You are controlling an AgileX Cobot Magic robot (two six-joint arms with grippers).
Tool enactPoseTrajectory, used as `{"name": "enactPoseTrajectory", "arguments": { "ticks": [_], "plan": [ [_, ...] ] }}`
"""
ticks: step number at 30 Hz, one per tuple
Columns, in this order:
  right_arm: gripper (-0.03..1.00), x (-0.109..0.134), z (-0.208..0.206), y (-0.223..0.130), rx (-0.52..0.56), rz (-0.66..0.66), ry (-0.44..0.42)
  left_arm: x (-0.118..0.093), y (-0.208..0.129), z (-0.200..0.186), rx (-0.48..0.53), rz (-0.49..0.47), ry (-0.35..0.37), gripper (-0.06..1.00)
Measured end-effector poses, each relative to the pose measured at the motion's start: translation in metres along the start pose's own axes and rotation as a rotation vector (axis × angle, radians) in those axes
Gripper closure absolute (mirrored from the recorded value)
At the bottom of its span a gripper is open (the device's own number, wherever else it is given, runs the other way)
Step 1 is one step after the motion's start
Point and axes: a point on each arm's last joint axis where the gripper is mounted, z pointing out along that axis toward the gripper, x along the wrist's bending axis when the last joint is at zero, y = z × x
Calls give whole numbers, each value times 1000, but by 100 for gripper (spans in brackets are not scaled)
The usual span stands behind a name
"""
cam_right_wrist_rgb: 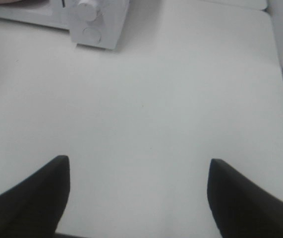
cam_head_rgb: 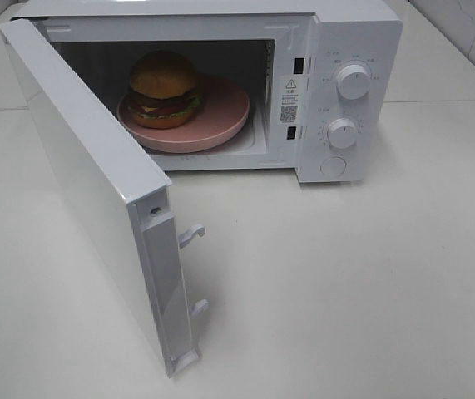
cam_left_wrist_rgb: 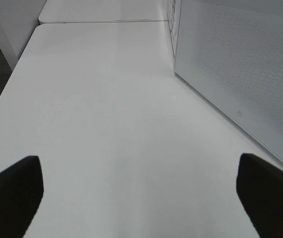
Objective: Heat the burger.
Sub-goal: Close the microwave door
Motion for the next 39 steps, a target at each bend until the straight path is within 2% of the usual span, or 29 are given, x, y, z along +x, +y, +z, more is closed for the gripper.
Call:
{"name": "enactPoseTrajectory", "arguments": {
  "ticks": [1, 5, 10, 12, 19, 23, 32, 39],
  "plan": [
    [27, -1, -5, -3, -48, 20, -23, 0, 0, 0, 0, 0, 0, -3],
    [27, -2, -13, -7, -114, 55, -59, 0, 0, 0, 0, 0, 0, -3],
    [26, -1, -17, -14, -151, 89, -97, 0, 0, 0, 0, 0, 0, -3],
    [26, -1, -16, -18, -156, 94, -105, 0, 0, 0, 0, 0, 0, -3],
    [12, 5, 1, -48, -153, 132, -140, 0, 0, 0, 0, 0, 0, -3],
    [12, 7, 6, -50, -133, 148, -133, 0, 0, 0, 0, 0, 0, -3],
    [25, 10, 16, -49, -171, 154, -108, 0, 0, 0, 0, 0, 0, -3],
    [27, 10, 15, -49, -174, 154, -108, 0, 0, 0, 0, 0, 0, -3]
  ]
}}
